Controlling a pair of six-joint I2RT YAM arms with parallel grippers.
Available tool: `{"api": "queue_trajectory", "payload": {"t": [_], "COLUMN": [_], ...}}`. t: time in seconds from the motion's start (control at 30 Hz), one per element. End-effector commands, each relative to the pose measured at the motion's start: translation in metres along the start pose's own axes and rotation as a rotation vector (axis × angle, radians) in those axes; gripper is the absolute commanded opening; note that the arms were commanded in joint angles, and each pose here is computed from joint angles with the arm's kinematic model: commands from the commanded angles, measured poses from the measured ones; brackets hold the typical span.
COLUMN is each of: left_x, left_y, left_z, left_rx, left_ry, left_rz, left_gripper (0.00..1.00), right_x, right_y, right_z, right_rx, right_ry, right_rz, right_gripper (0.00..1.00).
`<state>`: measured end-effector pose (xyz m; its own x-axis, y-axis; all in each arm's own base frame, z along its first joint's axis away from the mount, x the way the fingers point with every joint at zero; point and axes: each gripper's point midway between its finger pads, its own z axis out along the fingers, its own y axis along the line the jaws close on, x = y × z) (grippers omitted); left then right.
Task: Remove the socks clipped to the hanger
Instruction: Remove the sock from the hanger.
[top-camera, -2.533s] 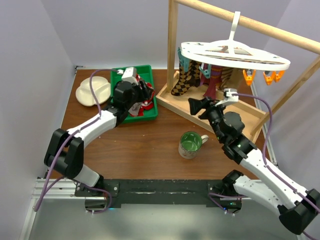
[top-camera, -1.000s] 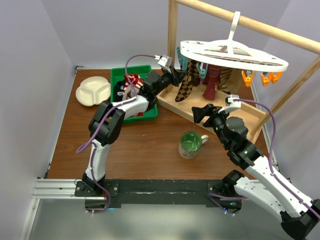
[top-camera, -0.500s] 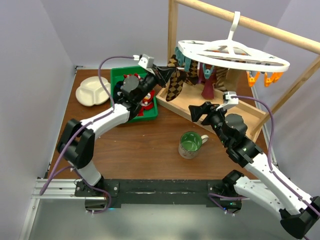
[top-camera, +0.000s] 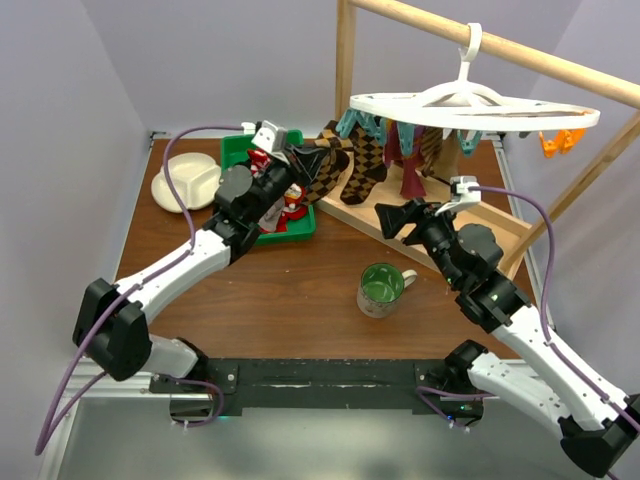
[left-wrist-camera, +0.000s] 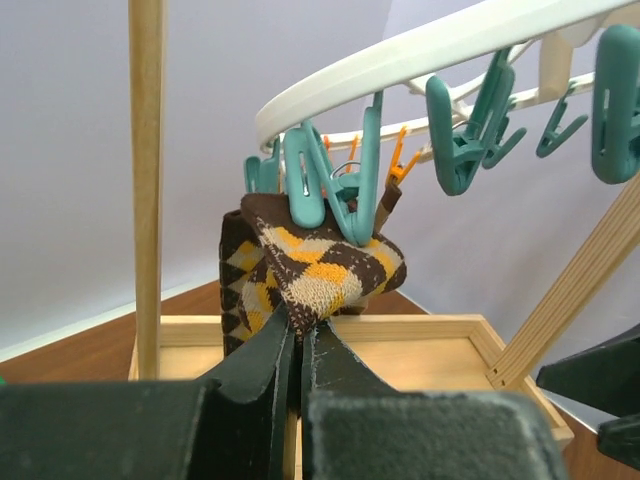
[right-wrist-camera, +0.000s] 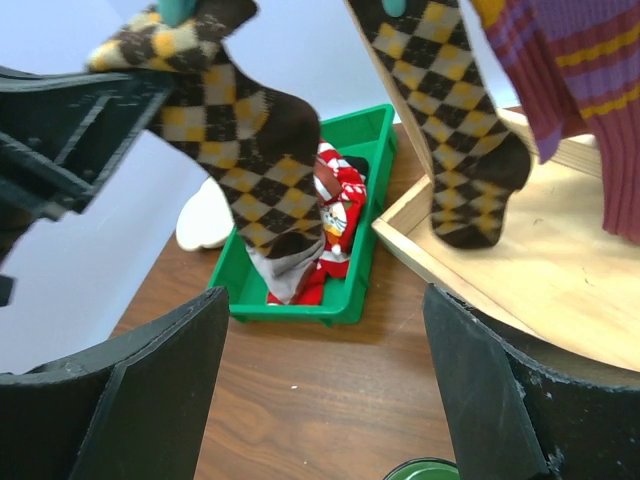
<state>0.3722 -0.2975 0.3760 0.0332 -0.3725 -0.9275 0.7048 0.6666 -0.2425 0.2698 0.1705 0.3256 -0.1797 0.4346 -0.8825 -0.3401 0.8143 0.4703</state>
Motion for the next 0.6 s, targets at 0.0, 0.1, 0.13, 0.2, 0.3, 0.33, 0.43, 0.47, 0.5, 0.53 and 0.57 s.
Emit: {"api": "queue_trajectory", "payload": {"t": [0.0, 0.1, 0.13, 0.2, 0.3, 0.33, 0.43, 0.47, 0.5, 0.53, 0.57], "left_x": [-0.035, -0.046, -0.048, -0.059, -0.073, -0.077, -0.086, -0.09, -0.09, -0.09, -0.093], "left_y": [-0.018, -0.029, -0.033, -0.04, -0.049, -0.052, -0.063, -0.065, -0.07, -0.073, -0.076], "left_z": [-0.013, -0.019, -0.02, -0.023, -0.026, -0.027, -0.028, -0.029, -0.029, -0.029, -0.03], "left_rx": [0.019, 0.04, 0.048, 0.061, 0.078, 0.085, 0.099, 0.099, 0.109, 0.116, 0.118], "left_ry": [-0.064, -0.076, -0.08, -0.093, -0.108, -0.113, -0.121, -0.123, -0.122, -0.12, -0.121], "left_rz": [0.068, 0.081, 0.087, 0.101, 0.114, 0.119, 0.139, 0.142, 0.148, 0.15, 0.154], "left_gripper": [0.0, 0.0, 0.0, 0.0, 0.0, 0.0, 0.0, 0.0, 0.0, 0.0, 0.0], "right_x": [-0.023, -0.022, -0.022, -0.023, -0.024, -0.023, -0.023, -0.023, -0.024, -0.023, -0.023], "right_y": [0.016, 0.017, 0.017, 0.019, 0.021, 0.022, 0.025, 0.027, 0.028, 0.029, 0.029], "right_z": [0.002, 0.004, 0.005, 0.006, 0.008, 0.009, 0.012, 0.013, 0.014, 0.015, 0.015], "right_rx": [-0.045, -0.048, -0.05, -0.053, -0.062, -0.065, -0.078, -0.085, -0.088, -0.093, -0.094], "right_ry": [-0.054, -0.052, -0.05, -0.05, -0.05, -0.047, -0.044, -0.04, -0.04, -0.036, -0.035], "right_rz": [0.009, 0.01, 0.008, 0.007, 0.008, 0.01, 0.01, 0.01, 0.012, 0.01, 0.013], "right_gripper": [0.83, 0.83, 0.83, 0.84, 0.84, 0.84, 0.84, 0.84, 0.84, 0.84, 0.84]}}
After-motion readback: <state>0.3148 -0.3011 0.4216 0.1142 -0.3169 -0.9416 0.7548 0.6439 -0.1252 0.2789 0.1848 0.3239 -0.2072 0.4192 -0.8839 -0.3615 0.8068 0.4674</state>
